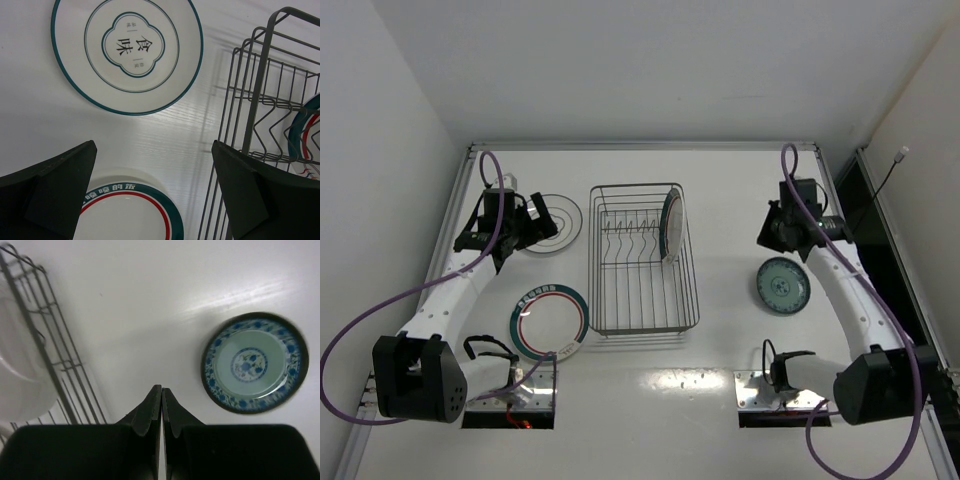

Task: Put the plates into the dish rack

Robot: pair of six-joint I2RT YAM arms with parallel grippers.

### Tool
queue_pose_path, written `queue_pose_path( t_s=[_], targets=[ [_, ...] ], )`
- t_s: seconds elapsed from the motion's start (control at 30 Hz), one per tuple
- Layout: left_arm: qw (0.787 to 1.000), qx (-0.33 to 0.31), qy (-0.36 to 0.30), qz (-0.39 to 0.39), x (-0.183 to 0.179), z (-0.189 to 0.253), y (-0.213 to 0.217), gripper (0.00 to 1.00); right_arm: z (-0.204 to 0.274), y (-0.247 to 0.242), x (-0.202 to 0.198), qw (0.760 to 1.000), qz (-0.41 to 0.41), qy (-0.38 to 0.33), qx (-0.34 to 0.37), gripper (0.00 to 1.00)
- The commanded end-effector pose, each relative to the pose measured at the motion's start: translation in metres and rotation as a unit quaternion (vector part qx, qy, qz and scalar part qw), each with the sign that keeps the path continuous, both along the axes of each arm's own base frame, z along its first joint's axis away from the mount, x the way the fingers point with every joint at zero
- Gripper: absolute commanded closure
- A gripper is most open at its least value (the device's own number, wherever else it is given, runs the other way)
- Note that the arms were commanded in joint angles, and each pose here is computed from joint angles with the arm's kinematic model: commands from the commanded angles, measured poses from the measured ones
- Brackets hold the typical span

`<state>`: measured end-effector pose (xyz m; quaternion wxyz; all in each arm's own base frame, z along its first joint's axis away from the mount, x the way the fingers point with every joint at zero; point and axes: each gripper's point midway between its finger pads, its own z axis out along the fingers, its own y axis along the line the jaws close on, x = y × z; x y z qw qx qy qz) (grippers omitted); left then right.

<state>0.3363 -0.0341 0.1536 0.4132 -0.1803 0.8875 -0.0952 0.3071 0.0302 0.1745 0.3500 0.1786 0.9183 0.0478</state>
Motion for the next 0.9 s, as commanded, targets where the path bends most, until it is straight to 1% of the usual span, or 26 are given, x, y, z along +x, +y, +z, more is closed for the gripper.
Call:
queue_pose_path(
  t_s=[0.0, 0.03, 0.1, 0.13, 0.2, 0.23, 0.27, 0.3, 0.33, 0.37, 0.4, 0.43, 0.5, 0.53, 0.6, 0.63, 0.67, 0.77, 0.87],
  targets=[
    [1.000, 0.003, -0.024, 0.008, 0.009, 0.019, 0.005, 0.00, -0.028, 0.002, -0.013, 0.999, -0.010, 0.032, 0.018, 1.00],
    [1.000, 0.003, -0.024, 0.008, 0.009, 0.019, 0.005, 0.00, -0.042, 0.002, -0.020, 0.998, -0.015, 0.050, 0.028, 0.95],
    [1.000, 0.003, -0.024, 0.008, 0.009, 0.019, 0.005, 0.00, -0.050, 0.005, -0.024, 0.997, -0.010, 0.057, 0.041, 0.79],
    [1.000, 0.003, -0.024, 0.008, 0.009, 0.019, 0.005, 0.00, -0.055, -0.003, -0.023, 0.997, -0.023, 0.062, 0.042, 0.65],
    [1.000, 0.003, -0.024, 0.008, 0.009, 0.019, 0.005, 0.00, -0.063, -0.004, -0.023, 0.995, -0.026, 0.078, 0.056, 0.51],
    [1.000, 0.003, -0.024, 0.008, 0.009, 0.019, 0.005, 0.00, -0.068, -0.010, -0.023, 0.992, -0.037, 0.088, 0.077, 0.46],
    [1.000, 0.003, -0.024, 0.008, 0.009, 0.019, 0.005, 0.00, -0.083, -0.013, -0.026, 0.988, -0.046, 0.115, 0.090, 0.46],
    [1.000, 0.003, -0.024, 0.008, 0.009, 0.019, 0.005, 0.00, -0.090, -0.017, -0.029, 0.985, -0.056, 0.129, 0.102, 0.49],
    [1.000, 0.003, -0.024, 0.008, 0.009, 0.019, 0.005, 0.00, -0.096, -0.027, -0.031, 0.979, -0.076, 0.138, 0.127, 0.68],
    [1.000, 0.003, -0.020, 0.008, 0.007, 0.017, 0.005, 0.00, -0.100, -0.030, -0.034, 0.976, -0.085, 0.146, 0.137, 0.76],
    [1.000, 0.003, -0.019, 0.008, 0.007, 0.017, 0.005, 0.00, -0.106, -0.033, -0.040, 0.973, -0.094, 0.154, 0.145, 0.80],
    [1.000, 0.003, -0.019, 0.008, 0.007, 0.017, 0.005, 0.00, -0.108, -0.043, -0.038, 0.971, -0.111, 0.151, 0.147, 0.88],
    [1.000, 0.003, -0.019, 0.008, 0.007, 0.017, 0.005, 0.00, -0.112, -0.050, -0.045, 0.967, -0.127, 0.160, 0.151, 0.98],
    [1.000, 0.003, -0.019, 0.008, 0.007, 0.017, 0.005, 0.00, -0.113, -0.056, -0.050, 0.963, -0.143, 0.167, 0.155, 1.00],
    [1.000, 0.003, -0.019, 0.008, 0.007, 0.017, 0.005, 0.00, -0.105, -0.065, -0.047, 0.963, -0.155, 0.161, 0.150, 1.00],
    [1.000, 0.003, -0.019, 0.008, 0.007, 0.017, 0.005, 0.00, -0.106, -0.066, -0.051, 0.962, -0.156, 0.175, 0.143, 1.00],
    [1.000, 0.003, -0.019, 0.008, 0.007, 0.017, 0.005, 0.00, -0.099, -0.075, -0.048, 0.964, -0.160, 0.168, 0.132, 1.00],
    [1.000, 0.003, -0.019, 0.008, 0.007, 0.017, 0.005, 0.00, -0.093, -0.094, -0.053, 0.961, -0.182, 0.186, 0.100, 1.00],
    [1.000, 0.003, -0.015, 0.008, 0.005, 0.016, 0.005, 0.00, -0.089, -0.118, -0.056, 0.958, -0.210, 0.191, 0.049, 1.00]
  ],
)
